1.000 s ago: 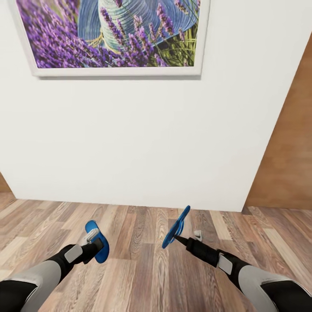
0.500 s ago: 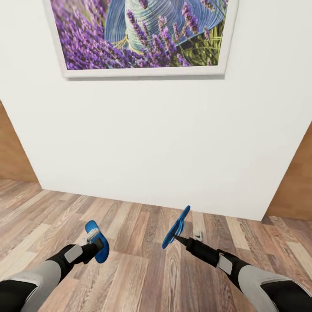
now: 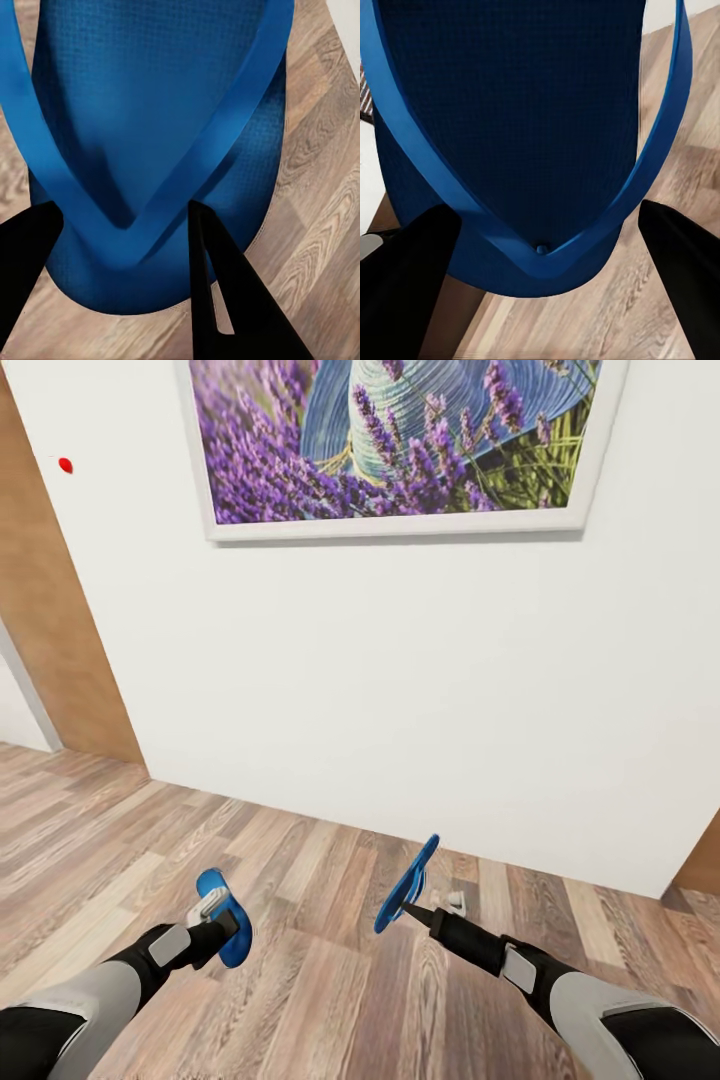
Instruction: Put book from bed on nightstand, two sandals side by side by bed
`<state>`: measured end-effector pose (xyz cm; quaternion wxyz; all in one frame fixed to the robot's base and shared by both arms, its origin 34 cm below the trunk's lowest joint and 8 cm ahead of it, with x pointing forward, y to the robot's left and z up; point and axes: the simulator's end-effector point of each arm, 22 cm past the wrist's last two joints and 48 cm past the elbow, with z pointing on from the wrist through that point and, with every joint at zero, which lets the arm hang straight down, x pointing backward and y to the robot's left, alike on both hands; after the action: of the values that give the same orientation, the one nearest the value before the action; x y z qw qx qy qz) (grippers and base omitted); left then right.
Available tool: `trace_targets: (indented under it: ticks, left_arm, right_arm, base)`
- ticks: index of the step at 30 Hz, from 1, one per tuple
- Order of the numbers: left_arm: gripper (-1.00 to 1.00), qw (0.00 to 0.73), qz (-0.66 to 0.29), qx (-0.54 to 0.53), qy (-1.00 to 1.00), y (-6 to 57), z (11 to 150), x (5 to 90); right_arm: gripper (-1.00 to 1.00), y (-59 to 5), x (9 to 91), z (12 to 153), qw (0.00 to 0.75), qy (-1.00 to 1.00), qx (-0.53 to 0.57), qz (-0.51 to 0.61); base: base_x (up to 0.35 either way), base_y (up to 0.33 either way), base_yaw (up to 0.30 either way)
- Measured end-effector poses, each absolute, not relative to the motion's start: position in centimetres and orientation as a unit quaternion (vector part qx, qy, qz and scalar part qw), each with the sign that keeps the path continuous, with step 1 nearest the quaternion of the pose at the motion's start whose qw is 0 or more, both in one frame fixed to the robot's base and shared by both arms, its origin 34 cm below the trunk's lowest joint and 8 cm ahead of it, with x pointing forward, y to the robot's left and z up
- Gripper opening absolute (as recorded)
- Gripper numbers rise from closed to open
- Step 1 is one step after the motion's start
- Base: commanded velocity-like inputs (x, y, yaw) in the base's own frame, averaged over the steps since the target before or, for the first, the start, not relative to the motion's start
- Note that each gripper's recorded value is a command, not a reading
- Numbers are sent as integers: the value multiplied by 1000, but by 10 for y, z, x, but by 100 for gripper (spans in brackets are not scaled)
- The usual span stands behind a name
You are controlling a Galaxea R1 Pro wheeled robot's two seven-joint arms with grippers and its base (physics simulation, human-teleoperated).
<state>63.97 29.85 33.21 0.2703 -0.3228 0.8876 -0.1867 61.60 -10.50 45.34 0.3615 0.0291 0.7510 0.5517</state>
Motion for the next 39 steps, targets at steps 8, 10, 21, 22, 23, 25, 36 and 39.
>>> trace_targets:
  ticks: [8,10,21,22,23,25,36,39]
  left_arm:
    - [-100,271,-187,-322,888,298,332,640]
    - [-100,271,-187,-322,888,298,332,640]
    - [-100,269,-187,-323,888,298,331,639]
    - [-100,269,-187,-323,888,298,331,638]
    - [-100,269,-186,-323,888,298,331,638]
    - [-100,269,-186,-323,888,298,331,638]
    - [-100,269,-186,-324,888,298,331,638]
    - [-100,269,-186,-324,888,298,331,638]
  right_arm:
    - [-100,-105,616,454,361,751,29,552]
    - [-100,-105,616,453,361,751,29,552]
    - [-100,-104,616,454,361,751,29,552]
    - [-100,-104,616,454,361,751,29,552]
    - [-100,-105,616,454,361,751,29,552]
    - [-100,-105,616,453,361,751,29,552]
    - [-100,-105,616,454,362,751,29,552]
    - [-100,-105,616,454,362,751,29,552]
  base:
    - [61,0,265]
    - [103,0,265]
    - [116,0,265]
    - [122,0,265]
    - [123,0,265]
    - [123,0,265]
    - [124,0,265]
    - [126,0,265]
